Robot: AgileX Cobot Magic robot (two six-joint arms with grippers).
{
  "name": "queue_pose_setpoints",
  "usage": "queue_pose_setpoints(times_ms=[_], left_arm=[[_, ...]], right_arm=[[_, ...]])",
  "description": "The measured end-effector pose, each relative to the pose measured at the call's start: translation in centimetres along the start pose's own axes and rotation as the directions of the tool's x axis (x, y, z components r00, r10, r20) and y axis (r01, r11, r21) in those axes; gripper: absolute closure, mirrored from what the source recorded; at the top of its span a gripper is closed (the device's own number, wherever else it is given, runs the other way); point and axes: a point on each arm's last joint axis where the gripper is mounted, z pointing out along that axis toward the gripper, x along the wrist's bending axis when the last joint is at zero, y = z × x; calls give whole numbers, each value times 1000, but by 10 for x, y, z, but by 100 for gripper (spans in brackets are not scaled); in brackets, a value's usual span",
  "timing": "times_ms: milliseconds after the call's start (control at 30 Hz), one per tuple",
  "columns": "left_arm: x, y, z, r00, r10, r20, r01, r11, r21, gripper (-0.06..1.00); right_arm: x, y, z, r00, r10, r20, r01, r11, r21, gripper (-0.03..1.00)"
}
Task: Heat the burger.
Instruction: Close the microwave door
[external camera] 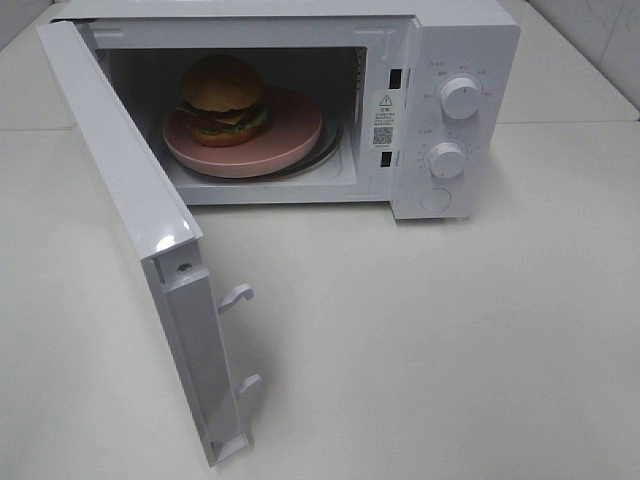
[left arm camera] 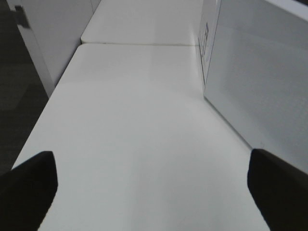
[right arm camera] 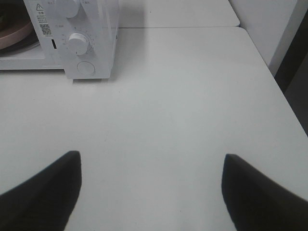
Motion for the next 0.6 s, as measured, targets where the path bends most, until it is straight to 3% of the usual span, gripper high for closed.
queue_pose_setpoints(times_ms=[300,433,600], left_arm=[[-2,49,51,998,56,20,-54,995,-87,-3],[-5,65,92,993,117,26,-114,990,-87,2],[-7,71,123,993,106,44,-103,992,-78,14]], right_arm=[[0,0,0,1000,0,0,0,1000,0,21],[0,0,0,1000,0,0,0,1000,0,21],[0,0,0,1000,0,0,0,1000,0,21]])
